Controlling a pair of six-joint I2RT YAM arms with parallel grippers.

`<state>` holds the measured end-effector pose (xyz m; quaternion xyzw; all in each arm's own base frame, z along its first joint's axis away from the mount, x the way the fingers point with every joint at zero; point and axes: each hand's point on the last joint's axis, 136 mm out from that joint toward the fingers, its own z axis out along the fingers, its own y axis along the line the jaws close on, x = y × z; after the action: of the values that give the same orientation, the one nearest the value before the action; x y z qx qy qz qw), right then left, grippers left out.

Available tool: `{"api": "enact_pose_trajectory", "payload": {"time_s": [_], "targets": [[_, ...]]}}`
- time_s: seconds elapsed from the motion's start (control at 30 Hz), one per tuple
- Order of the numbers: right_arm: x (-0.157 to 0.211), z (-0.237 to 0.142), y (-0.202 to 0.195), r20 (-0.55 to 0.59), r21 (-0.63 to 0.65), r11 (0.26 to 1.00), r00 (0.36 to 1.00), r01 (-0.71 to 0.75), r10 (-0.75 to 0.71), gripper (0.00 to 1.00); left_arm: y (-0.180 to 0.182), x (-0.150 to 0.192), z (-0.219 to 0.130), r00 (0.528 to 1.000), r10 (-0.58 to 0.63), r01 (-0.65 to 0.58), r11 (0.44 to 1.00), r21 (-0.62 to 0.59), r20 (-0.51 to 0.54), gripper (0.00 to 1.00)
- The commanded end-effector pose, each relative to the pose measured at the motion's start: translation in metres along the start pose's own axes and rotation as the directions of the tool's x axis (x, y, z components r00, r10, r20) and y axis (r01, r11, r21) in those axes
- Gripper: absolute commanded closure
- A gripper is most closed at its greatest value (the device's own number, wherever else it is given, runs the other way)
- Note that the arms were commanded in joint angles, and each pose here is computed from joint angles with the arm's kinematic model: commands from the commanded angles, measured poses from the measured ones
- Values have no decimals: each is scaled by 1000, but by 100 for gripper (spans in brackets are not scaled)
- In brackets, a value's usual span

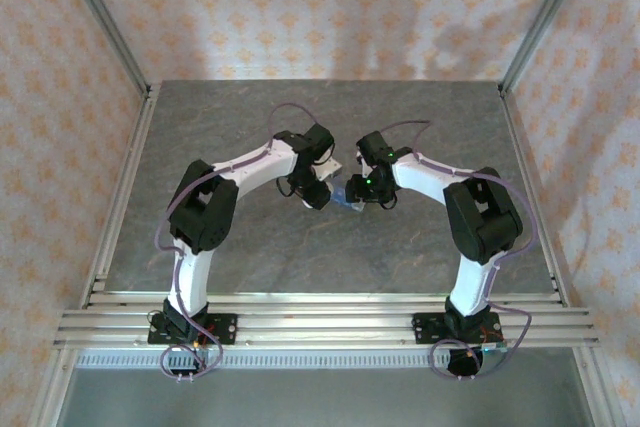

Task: Sort the pills into containers

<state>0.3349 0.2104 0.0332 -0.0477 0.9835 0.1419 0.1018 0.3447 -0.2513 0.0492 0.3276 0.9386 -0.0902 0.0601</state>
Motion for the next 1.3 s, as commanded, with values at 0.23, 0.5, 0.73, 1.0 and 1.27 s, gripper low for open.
{"api": "enact_pose_trajectory", "payload": {"time_s": [0.23, 0.5, 0.73, 1.0, 1.27], "targets": [[20, 22, -22, -75, 94, 996, 997, -8, 15, 46, 3, 7, -1, 997, 11, -14, 999, -44, -73, 100], [20, 23, -21, -75, 91, 996, 997, -10, 17, 46, 1, 6, 1, 996, 18, -22, 999, -45, -87, 100], [21, 23, -21, -77, 90, 996, 997, -10, 17, 46, 3, 4, 4, 995, 11, -16, 999, -51, -102, 100], [22, 24, -21, -79, 90, 996, 997, -12, 19, 46, 5, 5, 2, 990, 7, -17, 997, -71, -140, 100], [23, 24, -22, -81, 93, 996, 997, -11, 18, 46, 7, 5, 1, 985, 6, -22, 996, -88, -173, 100]]}}
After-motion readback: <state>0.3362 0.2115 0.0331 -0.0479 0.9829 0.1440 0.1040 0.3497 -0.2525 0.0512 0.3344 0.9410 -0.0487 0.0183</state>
